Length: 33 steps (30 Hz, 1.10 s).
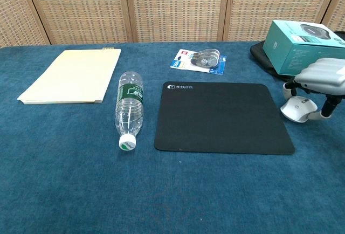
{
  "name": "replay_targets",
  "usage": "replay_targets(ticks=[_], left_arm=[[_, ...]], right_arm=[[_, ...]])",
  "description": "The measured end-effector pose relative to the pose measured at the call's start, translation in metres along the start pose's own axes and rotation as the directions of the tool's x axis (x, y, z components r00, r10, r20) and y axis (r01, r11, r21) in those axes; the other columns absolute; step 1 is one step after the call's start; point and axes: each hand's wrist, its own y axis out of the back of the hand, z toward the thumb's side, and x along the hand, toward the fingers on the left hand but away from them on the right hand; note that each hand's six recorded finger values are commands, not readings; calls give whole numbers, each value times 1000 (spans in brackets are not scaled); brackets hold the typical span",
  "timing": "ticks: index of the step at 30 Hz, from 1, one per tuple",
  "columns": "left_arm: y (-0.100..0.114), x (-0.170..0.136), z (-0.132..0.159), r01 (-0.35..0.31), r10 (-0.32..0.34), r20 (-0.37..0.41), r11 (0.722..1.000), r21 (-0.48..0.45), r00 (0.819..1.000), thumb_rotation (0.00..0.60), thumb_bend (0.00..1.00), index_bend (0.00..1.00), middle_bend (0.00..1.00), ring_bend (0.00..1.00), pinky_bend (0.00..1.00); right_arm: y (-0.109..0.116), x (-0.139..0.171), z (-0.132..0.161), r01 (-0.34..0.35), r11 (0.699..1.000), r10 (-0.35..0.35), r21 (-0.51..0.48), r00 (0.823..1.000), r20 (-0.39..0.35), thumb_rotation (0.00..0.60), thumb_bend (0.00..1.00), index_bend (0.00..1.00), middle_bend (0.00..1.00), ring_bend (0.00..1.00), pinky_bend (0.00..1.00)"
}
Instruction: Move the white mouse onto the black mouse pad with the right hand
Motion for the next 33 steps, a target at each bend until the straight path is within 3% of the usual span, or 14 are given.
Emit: replay_targets(ticks=[4,8,11,15,19,25,33], left_arm=[[0,3,-3,7,-7,-8,1000,-7,1000,600,0,0,0,0,0],[1,5,-6,8,-8,-18,1000,-15,1000,600,0,0,0,0,0],[0,7,-9,13,-14,-27,1000,-17,1000,600,0,0,0,0,0],[1,8,-13,11,-12,-44,1000,-19,999,600,0,0,0,0,0],[-1,8,-18,15,-16,-67,1000,-18,998,600,0,0,0,0,0],[-5,10,-24,28,-30,-97,999,-17,995,600,0,0,0,0,0],[-8,14,-29,43,-45,-116,999,-21,992,600,0,0,0,0,0]], right_arm=[[28,3,14,115,993,-110,38,988,-105,600,597,553,532,415,326],[61,1,37,211,974,-186,78,952,-244,600,658,553,530,415,349],[85,-7,61,265,954,-199,138,909,-366,600,692,553,530,415,356],[110,-19,94,321,920,-166,225,840,-517,600,797,562,538,415,372],[124,-28,115,344,903,-129,258,789,-601,600,827,573,549,415,383],[118,-46,121,351,877,-66,328,764,-642,600,829,573,548,415,389],[101,-66,115,342,838,16,426,764,-645,600,902,573,483,349,389]])
